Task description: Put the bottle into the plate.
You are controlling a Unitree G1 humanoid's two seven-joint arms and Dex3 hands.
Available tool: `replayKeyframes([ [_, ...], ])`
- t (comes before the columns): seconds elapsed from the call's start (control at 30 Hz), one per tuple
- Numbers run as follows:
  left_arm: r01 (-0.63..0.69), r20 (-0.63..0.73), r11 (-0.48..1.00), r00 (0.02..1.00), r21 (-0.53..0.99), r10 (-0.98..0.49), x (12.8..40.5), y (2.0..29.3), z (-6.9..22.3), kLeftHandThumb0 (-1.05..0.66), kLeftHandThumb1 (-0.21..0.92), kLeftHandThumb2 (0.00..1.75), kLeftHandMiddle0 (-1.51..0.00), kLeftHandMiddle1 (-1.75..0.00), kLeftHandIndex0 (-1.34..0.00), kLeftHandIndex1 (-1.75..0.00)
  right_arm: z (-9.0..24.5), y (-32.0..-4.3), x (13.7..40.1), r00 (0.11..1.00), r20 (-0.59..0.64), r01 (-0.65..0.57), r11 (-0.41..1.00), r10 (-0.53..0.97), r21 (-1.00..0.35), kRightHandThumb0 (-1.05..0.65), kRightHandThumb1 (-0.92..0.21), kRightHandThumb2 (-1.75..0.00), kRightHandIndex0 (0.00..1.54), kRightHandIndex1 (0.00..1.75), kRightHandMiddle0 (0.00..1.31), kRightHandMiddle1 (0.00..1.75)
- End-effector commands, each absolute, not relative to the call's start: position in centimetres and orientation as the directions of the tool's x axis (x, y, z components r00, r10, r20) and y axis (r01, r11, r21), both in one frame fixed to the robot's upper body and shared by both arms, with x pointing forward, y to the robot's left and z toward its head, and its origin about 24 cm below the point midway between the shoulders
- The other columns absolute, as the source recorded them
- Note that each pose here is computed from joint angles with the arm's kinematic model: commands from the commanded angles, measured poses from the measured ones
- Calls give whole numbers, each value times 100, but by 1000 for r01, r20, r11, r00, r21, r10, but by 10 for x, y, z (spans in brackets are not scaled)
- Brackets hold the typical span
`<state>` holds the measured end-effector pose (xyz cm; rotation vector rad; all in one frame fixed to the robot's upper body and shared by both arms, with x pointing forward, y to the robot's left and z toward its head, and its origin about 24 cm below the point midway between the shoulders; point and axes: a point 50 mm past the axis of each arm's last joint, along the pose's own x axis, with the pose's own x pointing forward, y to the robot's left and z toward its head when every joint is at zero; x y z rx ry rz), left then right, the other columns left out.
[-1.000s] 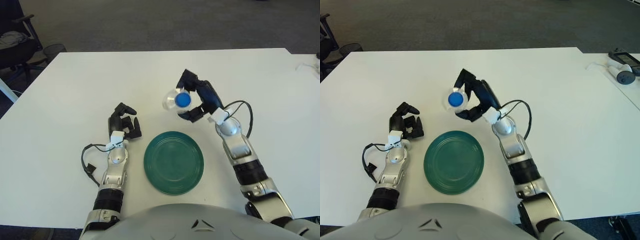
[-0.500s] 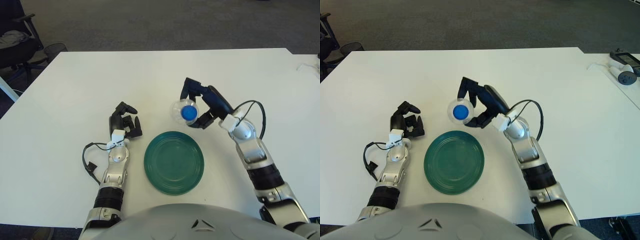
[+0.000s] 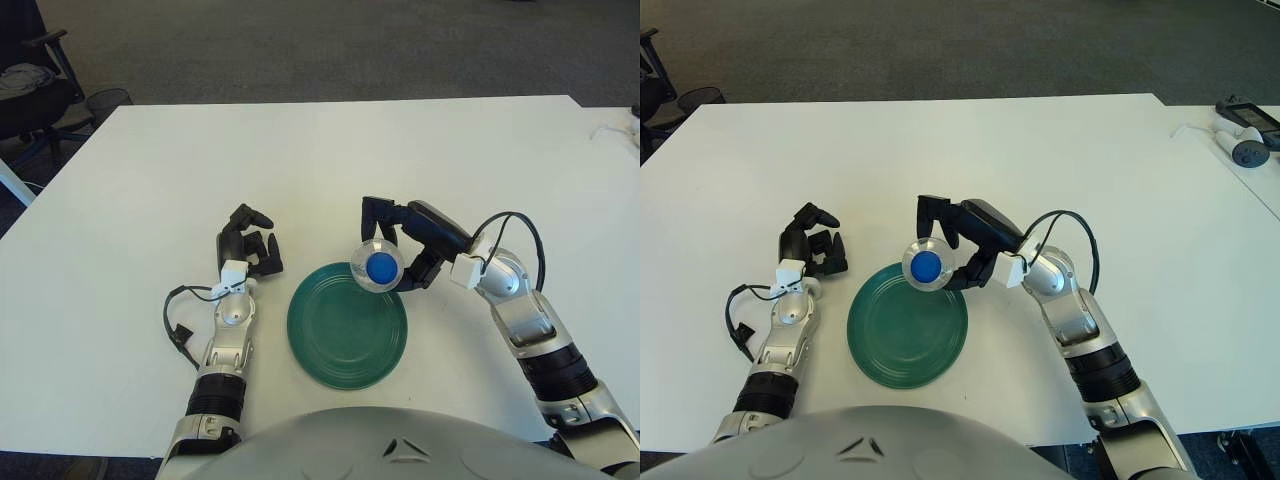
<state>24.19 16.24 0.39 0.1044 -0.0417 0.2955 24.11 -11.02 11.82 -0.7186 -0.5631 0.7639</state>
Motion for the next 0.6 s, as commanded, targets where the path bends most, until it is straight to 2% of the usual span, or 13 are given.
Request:
replayKeyframes([
  [0.0, -281, -30, 952, 958, 122, 287, 235, 166, -12, -57, 9, 159, -132, -175, -80, -175, 122, -112, 243, 591, 221, -383, 511, 776, -769, 0, -9, -158, 74, 174, 59, 175],
  [0.13, -280, -30, 952, 958, 125, 285, 235, 166, -12, -57, 9, 159, -132, -175, -80, -175, 121, -112, 243, 587, 218, -393, 509, 780, -766, -1, -7, -161, 76, 175, 60, 175],
  [0.57, -281, -24, 950, 958, 135, 287, 237, 167, -12, -57, 8, 160, -133, -175, -81, -175, 114, -111, 238, 552, 160, -432, 445, 819, -784, -1, -8, -159, 76, 175, 58, 175],
])
